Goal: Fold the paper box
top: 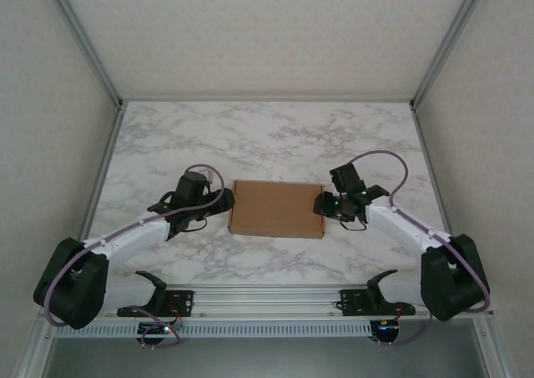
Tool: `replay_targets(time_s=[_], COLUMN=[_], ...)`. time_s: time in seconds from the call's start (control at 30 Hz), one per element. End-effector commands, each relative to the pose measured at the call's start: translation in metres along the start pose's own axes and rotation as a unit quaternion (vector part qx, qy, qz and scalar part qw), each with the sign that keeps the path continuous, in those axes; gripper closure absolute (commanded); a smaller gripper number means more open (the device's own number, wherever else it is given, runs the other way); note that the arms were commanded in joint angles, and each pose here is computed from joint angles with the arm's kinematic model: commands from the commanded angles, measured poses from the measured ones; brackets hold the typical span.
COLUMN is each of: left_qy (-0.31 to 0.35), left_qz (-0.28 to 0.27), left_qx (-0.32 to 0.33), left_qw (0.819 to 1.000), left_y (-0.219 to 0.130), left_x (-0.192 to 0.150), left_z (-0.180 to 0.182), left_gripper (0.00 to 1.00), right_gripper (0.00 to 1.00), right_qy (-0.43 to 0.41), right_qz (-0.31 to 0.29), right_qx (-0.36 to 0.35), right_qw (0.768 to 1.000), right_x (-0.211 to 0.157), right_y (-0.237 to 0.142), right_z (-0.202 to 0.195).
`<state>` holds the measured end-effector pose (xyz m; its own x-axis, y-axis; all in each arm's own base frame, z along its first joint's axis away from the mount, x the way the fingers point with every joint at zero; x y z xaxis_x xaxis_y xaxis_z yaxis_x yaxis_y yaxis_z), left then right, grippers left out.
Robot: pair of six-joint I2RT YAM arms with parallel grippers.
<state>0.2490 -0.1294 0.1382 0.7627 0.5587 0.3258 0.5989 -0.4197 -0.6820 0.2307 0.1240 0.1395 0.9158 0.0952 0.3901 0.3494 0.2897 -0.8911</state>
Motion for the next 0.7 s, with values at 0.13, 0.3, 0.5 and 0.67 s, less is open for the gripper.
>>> replay_targets(time_s=[0.13,0.3,0.5,0.67], left_qy=[-0.052,-0.067,-0.055,-0.035], left_qz=[0.011,-0.007,-0.019,-0.037], left_qx=[-0.039,-0.029,-0.013,0.011], left_qw=[0.998,0.997,0.998,0.999], left_y=[0.020,0.030,0.047,0.060], left_x=[-0.008,-0.001,0.014,0.033], left_z=[0.003,0.002,-0.009,-0.018], left_gripper=[0.44,0.46,0.47,0.44], right_gripper=[0.63,0.66,0.67,0.66], right_qy=[0.015,0.009,0.009,0.023], right_qz=[0.011,0.013,0.017,0.011], right_qx=[0.067,0.059,0.050,0.043], right_qw=[0.998,0.998,0.999,0.999], right_x=[0.015,0.031,0.051,0.064], right_y=[0.035,0.049,0.060,0.067], right_z=[0.011,0.012,0.007,-0.004])
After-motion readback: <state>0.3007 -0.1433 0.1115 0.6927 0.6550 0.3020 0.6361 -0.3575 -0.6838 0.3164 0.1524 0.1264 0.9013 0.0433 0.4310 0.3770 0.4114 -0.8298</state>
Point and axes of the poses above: each hand's point on the last joint's axis, 136 mm out from that joint toward the fingers, its own y axis out along the fingers, its own z axis along the line the jaws close on, x = y × z, the point moved 8 cm from there along -y, back along the fingers, and after that the axes turned 15 degrees about -y, right-handed, at the moved point
